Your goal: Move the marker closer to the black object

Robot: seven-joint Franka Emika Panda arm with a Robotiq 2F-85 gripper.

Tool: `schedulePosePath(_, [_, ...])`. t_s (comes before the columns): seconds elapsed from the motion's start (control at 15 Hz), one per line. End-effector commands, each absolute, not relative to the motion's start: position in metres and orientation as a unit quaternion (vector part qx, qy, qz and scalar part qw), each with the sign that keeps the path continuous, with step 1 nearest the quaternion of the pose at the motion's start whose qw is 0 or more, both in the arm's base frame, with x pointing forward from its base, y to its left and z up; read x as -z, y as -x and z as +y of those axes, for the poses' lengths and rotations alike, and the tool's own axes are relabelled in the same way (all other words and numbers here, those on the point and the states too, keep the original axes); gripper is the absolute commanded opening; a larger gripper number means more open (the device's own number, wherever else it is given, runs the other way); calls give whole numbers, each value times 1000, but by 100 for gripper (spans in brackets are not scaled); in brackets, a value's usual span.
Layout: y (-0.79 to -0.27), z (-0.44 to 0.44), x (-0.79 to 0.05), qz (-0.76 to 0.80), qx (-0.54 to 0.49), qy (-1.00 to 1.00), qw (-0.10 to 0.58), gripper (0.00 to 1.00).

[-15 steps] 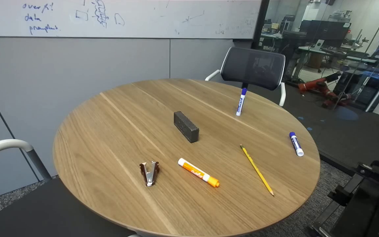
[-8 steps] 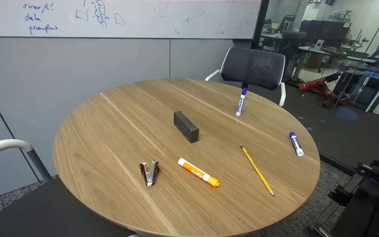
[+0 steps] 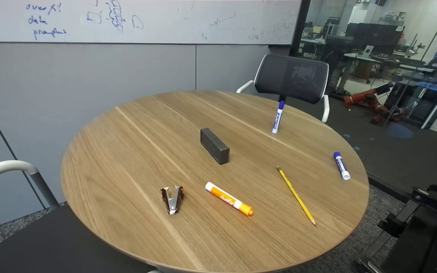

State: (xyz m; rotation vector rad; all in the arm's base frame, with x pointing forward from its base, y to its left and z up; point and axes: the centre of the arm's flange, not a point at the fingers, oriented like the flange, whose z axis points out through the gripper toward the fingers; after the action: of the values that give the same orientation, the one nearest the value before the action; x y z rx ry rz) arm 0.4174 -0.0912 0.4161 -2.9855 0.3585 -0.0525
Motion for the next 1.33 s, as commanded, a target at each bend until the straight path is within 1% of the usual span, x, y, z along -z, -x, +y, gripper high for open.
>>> schedulePosePath(0.0, [-464,-108,-350,147,15,988,35,100])
schedulePosePath(0.67, [-519,-140,-171,205,-25,976,-66,100])
schedulePosePath(0.93, [-530,-152,-126,225,-52,969,-93,100])
schedulePosePath(1.27, [-543,-165,-93,235,-70,964,-99,100])
